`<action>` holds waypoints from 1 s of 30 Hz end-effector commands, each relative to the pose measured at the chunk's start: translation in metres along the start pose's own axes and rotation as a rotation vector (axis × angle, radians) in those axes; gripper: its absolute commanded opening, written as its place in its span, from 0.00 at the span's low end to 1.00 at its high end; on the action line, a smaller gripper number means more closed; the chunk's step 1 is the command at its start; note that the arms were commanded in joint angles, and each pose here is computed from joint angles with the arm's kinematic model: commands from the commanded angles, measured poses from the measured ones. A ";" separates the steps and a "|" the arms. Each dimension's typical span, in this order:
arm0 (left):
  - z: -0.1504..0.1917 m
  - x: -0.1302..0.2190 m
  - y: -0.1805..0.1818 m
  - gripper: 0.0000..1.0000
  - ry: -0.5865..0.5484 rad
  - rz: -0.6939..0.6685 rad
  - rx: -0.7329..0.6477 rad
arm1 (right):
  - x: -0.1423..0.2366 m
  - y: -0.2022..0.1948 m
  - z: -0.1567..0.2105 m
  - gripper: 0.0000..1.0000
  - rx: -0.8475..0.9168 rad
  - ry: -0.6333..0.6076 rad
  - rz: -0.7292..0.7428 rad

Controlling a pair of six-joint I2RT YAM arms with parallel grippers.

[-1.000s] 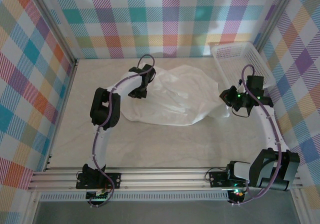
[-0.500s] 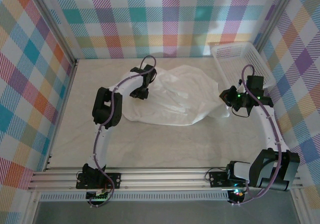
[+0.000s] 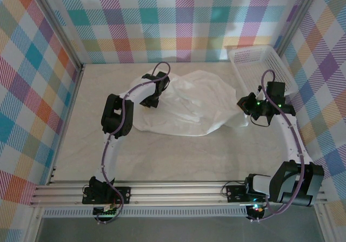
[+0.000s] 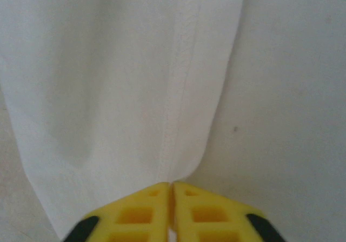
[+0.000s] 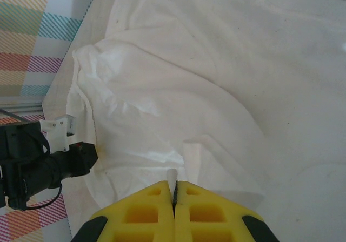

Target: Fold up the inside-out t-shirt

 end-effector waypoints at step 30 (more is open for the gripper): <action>0.087 0.098 0.128 0.00 -0.272 1.124 0.786 | 0.080 0.042 -0.056 0.00 -0.007 -0.333 0.003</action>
Point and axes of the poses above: each hand's point on the last joint's axis, 136 mm out from that joint toward the fingers, its own x axis back along the fingers, its own y axis along the line the jaws close on, z = x × y, the point moved 6 cm from there along x, back along the fingers, and after that the axes turned 6 degrees about -x, right-handed, at the moved point
